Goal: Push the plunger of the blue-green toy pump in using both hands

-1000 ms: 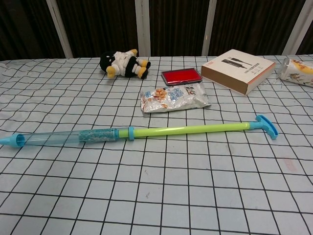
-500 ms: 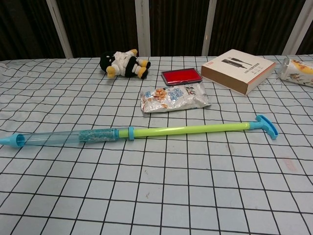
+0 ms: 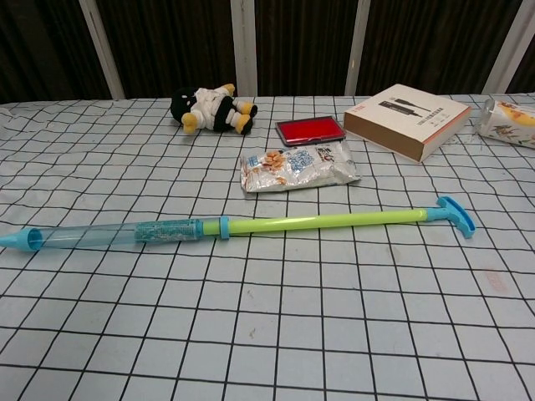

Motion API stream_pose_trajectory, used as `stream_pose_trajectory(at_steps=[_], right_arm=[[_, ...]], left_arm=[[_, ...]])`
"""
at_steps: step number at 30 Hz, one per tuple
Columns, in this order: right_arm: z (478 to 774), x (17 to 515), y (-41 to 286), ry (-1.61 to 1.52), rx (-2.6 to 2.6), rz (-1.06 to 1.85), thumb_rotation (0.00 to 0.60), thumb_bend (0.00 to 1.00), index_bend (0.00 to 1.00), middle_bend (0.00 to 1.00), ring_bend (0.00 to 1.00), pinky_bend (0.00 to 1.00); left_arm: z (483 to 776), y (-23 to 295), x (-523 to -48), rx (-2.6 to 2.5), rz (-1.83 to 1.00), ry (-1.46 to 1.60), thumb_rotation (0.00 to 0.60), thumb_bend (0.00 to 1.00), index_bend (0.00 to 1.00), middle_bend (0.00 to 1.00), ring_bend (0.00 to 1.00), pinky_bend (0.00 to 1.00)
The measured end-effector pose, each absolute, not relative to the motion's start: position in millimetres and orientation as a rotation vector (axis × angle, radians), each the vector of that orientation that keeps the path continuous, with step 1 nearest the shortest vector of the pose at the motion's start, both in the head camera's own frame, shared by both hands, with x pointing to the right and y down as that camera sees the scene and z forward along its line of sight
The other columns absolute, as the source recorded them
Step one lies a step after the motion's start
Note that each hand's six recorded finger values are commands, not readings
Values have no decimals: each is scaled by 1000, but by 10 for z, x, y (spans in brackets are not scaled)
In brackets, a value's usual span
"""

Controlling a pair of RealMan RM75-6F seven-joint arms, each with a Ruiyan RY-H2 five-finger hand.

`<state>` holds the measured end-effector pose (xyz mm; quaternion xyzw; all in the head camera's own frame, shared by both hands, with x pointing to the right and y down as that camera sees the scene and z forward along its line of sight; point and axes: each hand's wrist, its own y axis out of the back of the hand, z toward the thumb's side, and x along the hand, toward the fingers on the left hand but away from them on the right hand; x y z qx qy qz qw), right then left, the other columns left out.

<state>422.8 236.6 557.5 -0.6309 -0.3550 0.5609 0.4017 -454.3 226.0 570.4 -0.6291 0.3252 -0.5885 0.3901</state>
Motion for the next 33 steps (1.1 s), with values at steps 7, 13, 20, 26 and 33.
stream_pose_trajectory(at_steps=[7, 13, 20, 26, 33], right_arm=[[5733, 4041, 2169, -886, -1653, 1393, 600, 306, 163, 0, 0, 0], [6009, 3703, 1892, -851, -1713, 1381, 600, 306, 230, 0, 0, 0], [6418, 3176, 1628, -802, -1760, 1373, 600, 306, 342, 35, 0, 0], [6659, 2888, 1511, -768, -1766, 1371, 600, 307, 400, 68, 0, 0], [6834, 2698, 1461, -752, -1771, 1380, 600, 298, 429, 73, 0, 0]], left_arm=[[5746, 2254, -4530, -1608, -1504, 824, 600, 18, 0, 0, 0, 0], [5776, 2239, -4534, -1605, -1518, 823, 600, 24, 0, 0, 0, 0], [5785, 2234, -4561, -1601, -1531, 836, 600, 24, 0, 0, 0, 0], [5777, 2233, -4581, -1591, -1541, 839, 600, 24, 0, 0, 0, 0], [5779, 2235, -4587, -1593, -1546, 842, 600, 23, 0, 0, 0, 0]])
